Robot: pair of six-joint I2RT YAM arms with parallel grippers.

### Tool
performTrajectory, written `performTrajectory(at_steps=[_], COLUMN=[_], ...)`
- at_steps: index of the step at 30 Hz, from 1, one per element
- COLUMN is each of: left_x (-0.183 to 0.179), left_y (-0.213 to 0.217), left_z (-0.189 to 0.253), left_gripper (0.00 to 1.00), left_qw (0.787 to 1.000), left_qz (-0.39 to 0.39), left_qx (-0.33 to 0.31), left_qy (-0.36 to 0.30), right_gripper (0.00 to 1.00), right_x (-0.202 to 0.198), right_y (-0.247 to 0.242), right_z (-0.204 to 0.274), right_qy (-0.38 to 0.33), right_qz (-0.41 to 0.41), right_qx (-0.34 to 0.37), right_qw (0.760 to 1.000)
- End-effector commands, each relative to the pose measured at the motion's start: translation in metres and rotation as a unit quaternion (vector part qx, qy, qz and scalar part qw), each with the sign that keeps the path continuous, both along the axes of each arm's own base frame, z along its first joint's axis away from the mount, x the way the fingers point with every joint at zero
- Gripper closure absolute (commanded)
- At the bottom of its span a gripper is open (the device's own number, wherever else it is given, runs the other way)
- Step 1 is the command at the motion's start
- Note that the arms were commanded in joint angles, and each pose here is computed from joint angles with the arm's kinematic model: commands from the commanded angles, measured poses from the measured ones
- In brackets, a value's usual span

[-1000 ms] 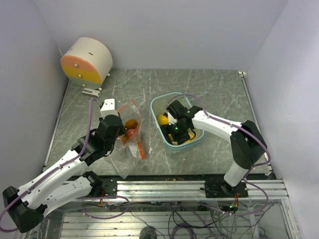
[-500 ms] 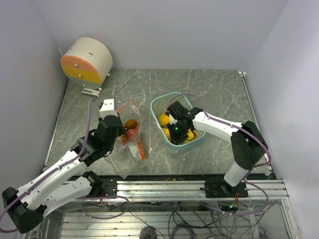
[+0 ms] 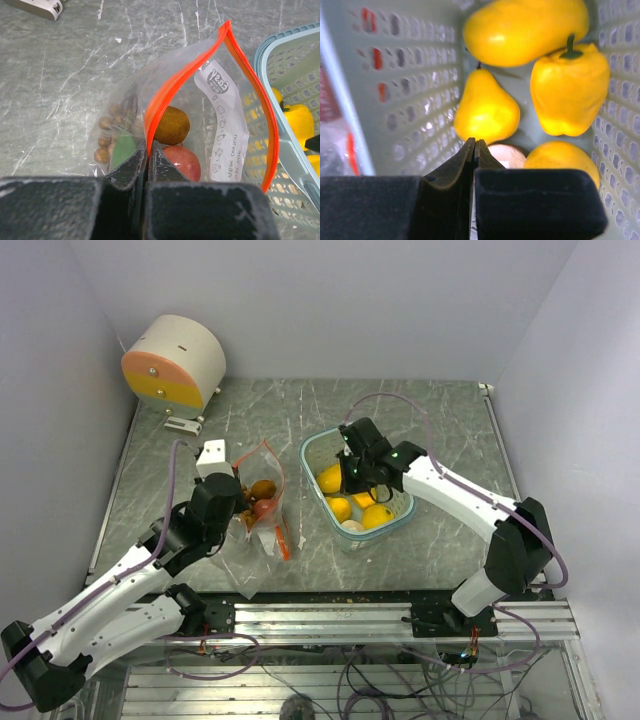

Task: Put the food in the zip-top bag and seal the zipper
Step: Pick up the fake vegetable from the bin.

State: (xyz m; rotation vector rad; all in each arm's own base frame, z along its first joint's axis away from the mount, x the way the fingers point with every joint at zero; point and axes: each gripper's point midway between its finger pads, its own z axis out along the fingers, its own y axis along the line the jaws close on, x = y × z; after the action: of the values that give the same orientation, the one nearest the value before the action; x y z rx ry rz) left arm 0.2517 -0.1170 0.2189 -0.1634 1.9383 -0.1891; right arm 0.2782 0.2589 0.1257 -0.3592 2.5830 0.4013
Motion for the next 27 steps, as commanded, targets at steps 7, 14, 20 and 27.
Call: performTrajectory(at_steps=[7,14,20,27], left_x=[-0.001,0.000,0.000,0.001], left_y=[0.007,0.004,0.005,0.004], left_z=[0.008,0.007,0.005,0.005], left_gripper=[0.93,0.93,0.93,0.93], left_qw=[1.000,1.000,1.000,1.000], left_qz=[0.012,0.009,0.010,0.010], left_qx=[-0.012,-0.010,-0.010,-0.007], left_qy=[-0.017,-0.014,-0.014,-0.012], right_gripper=[0.44,0.35,0.33,0.32], right_x=[-0.055,-0.086,-0.085,-0.082], right_y=[-0.023,-0.012,-0.006,-0.012], right_z=[-0.019,-0.045,-0.069,-0.104], right_qy=[0.103,0.148,0.150,0.161], right_qz=[0.060,0.105,0.112,0.099], right_qx=[-0.058,-0.052,-0.085,-0.116], right_qw=[0.991,0.982,0.979,0.975])
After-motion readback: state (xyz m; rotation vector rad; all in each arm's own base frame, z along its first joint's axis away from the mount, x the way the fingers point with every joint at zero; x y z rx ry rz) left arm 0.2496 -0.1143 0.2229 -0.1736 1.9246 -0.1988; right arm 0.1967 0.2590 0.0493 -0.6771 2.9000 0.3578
